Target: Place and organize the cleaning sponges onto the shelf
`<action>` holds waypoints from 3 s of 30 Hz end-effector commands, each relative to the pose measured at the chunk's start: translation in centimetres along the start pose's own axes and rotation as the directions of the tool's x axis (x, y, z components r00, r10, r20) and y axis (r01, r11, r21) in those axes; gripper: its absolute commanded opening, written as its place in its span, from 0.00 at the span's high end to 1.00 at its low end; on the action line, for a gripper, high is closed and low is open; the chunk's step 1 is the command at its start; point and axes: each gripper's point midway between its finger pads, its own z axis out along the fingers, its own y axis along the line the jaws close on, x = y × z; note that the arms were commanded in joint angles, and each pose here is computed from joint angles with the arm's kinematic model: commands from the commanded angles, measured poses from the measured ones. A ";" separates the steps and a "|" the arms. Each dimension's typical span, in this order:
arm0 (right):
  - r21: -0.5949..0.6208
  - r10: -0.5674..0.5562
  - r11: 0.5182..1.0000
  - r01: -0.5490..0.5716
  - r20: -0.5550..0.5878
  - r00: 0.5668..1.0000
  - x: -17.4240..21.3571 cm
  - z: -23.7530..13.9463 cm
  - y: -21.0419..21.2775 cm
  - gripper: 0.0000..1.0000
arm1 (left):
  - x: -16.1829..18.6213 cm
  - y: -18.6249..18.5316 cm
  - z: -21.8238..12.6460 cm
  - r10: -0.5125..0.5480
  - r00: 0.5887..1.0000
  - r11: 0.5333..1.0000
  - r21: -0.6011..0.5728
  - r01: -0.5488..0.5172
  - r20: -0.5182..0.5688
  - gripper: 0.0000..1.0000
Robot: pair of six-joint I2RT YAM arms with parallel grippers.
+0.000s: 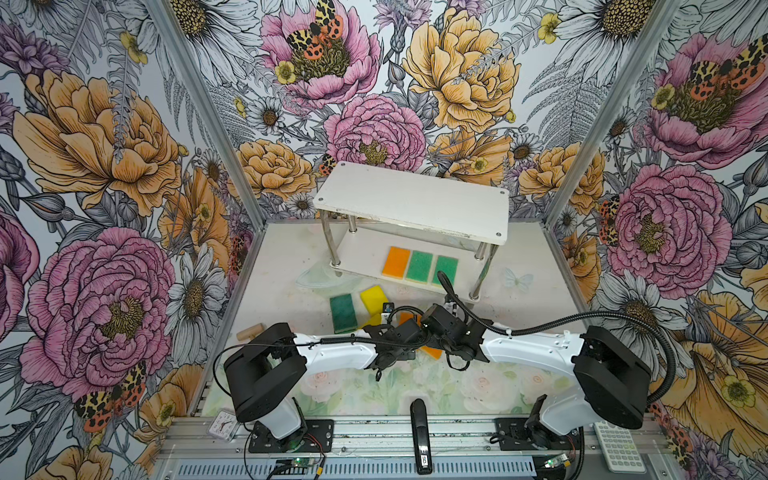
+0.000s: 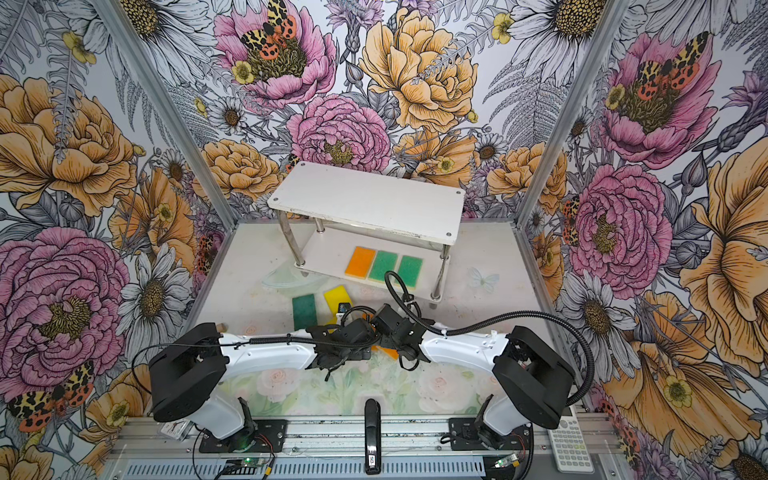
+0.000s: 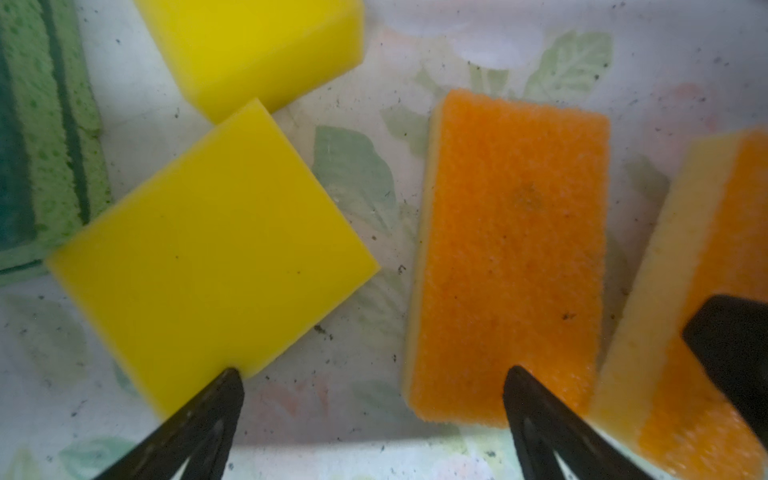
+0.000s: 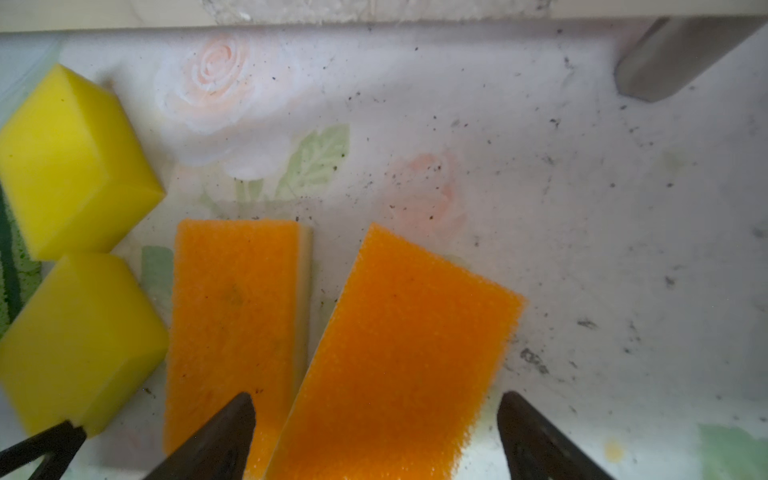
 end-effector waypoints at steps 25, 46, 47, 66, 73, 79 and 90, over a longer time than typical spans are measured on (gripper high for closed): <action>0.176 -0.126 0.977 0.123 0.007 0.992 0.1 -0.4 -5.9 0.09 | -0.8 -1.0 -0.4 -0.009 0.999 1.000 0.024 0.008 0.031 0.01; 0.039 -0.111 0.993 0.107 0.103 0.988 -1.7 -4.5 -7.1 0.08 | -0.6 -5.9 0.2 -0.003 0.999 0.996 0.085 -0.001 0.046 0.01; 0.033 -0.109 0.994 0.106 0.105 0.988 -1.7 -4.6 -7.2 0.08 | -0.5 -5.9 0.5 -0.002 0.999 0.997 0.078 -0.001 0.044 0.01; 0.044 -0.065 0.997 0.060 0.109 0.992 -1.9 -4.5 -8.9 0.08 | 0.0 -5.7 1.7 0.011 0.999 0.998 0.054 -0.014 0.040 0.22; 0.045 -0.062 0.997 0.058 0.109 0.992 -1.9 -4.5 -9.0 0.08 | -0.2 -5.4 1.9 0.014 0.998 0.999 0.037 -0.016 0.057 0.20; 0.050 -0.063 0.997 0.058 0.103 0.993 -1.8 -4.3 -9.1 0.08 | -0.4 -5.6 2.1 0.014 0.998 0.999 0.039 -0.017 0.069 0.21; 0.056 -0.065 0.997 0.059 0.098 0.993 -1.7 -4.2 -9.1 0.08 | -0.5 -5.9 2.2 0.031 0.997 0.999 0.041 -0.034 0.076 0.50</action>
